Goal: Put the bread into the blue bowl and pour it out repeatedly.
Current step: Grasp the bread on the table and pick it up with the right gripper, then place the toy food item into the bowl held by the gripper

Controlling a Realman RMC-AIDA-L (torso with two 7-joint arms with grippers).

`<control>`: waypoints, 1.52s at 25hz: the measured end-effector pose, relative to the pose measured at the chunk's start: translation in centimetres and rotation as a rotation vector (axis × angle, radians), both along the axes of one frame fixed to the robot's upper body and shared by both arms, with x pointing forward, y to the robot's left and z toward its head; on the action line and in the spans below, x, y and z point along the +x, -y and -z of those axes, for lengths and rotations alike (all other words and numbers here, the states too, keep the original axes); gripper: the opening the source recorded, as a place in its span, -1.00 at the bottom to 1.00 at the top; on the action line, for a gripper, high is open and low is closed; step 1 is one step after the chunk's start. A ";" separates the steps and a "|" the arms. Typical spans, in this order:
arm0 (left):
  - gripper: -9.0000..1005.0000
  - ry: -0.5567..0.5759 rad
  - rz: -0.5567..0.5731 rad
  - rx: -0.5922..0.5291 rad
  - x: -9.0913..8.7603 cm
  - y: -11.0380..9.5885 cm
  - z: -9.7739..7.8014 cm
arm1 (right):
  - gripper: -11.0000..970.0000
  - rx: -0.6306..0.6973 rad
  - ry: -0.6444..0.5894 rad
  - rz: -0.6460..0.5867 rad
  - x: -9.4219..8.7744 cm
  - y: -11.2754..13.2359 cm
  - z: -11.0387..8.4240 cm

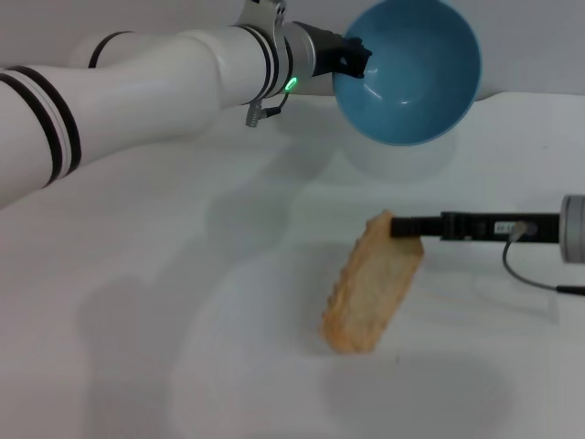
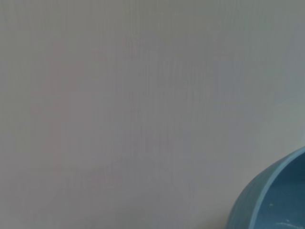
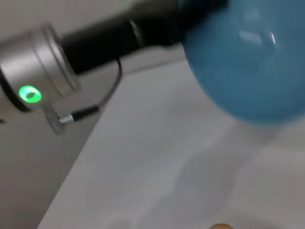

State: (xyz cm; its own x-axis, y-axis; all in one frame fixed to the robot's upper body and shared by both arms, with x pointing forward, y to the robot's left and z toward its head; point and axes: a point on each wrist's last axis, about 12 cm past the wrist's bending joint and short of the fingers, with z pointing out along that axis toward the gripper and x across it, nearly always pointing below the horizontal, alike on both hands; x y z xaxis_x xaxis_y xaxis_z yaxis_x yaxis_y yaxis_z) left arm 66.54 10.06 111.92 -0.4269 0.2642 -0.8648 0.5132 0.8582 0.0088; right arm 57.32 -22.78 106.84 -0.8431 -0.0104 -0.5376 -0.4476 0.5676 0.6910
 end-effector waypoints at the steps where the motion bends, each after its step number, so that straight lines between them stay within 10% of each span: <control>1: -0.98 -0.006 -0.002 -0.001 0.0 0.0 0.1 | -0.58 -0.005 0.046 -0.008 0.4 0.4 -1.0; 16: -0.98 -0.285 0.028 0.068 -0.8 -1.0 1.0 | -0.78 -0.019 0.394 0.063 2.4 5.0 -10.3; 24: -0.98 -0.339 0.054 0.102 -1.4 -0.6 1.5 | -0.79 -0.035 0.421 0.137 2.7 6.4 -10.6; 38: -0.98 -0.390 0.112 0.107 -2.5 -0.1 1.6 | -0.80 -0.045 0.344 0.136 4.0 3.6 -5.7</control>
State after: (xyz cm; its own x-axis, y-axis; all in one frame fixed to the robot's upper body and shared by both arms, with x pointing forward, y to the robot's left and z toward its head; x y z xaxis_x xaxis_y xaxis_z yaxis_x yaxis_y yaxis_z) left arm 64.03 10.15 110.29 -0.6806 0.4072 -0.6090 0.5860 0.8015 -0.1190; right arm 61.34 -26.34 112.51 -0.6086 0.0589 -0.7913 -0.5678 0.6643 0.4861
